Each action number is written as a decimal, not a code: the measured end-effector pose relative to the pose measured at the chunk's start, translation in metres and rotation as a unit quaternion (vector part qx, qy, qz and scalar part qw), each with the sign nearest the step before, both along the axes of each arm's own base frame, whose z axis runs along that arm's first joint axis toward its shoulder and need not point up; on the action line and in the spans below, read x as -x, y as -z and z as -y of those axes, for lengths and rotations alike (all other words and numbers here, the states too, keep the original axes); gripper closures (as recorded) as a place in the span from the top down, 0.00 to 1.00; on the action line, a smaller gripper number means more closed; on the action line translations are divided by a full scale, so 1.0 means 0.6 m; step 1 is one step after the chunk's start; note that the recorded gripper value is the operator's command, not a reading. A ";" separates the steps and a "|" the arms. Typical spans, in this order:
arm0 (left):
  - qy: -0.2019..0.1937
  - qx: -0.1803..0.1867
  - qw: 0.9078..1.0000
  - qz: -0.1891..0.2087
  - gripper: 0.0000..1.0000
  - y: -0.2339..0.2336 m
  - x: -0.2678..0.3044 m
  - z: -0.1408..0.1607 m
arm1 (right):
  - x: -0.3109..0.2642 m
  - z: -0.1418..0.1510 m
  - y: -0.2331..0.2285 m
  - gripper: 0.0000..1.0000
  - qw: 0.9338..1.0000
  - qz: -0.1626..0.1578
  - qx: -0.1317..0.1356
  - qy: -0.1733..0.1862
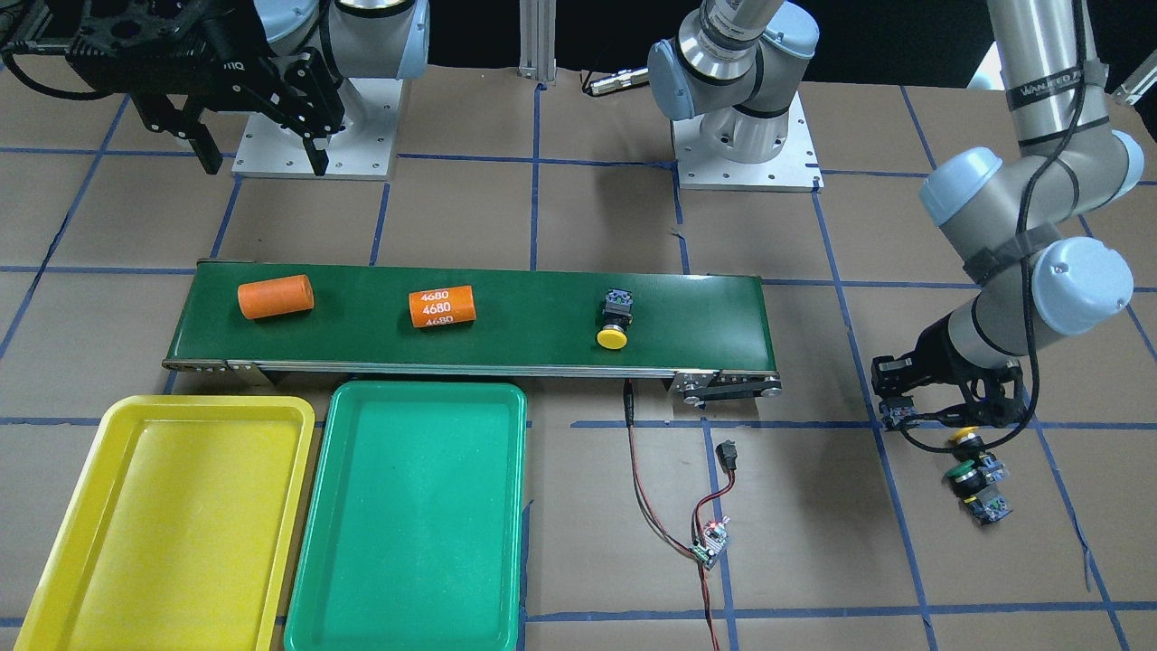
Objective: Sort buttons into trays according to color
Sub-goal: 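Carry the green-capped button onto the belt and release it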
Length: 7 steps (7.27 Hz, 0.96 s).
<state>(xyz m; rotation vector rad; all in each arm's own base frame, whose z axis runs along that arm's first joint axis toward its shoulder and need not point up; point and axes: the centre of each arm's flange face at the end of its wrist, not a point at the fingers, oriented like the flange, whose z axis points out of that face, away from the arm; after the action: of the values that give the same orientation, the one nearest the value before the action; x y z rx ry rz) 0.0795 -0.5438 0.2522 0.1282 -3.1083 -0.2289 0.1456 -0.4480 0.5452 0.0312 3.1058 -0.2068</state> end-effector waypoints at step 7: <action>0.074 -0.043 0.996 -0.013 1.00 -0.016 0.321 -0.144 | 0.000 0.000 0.001 1.00 1.000 0.000 0.000 0.000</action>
<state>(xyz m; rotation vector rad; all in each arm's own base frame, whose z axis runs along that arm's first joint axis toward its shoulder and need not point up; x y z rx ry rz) -0.1131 -0.4574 0.2620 -0.1031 -3.0852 -0.3631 0.1456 -0.4480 0.5448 0.0312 3.1059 -0.2055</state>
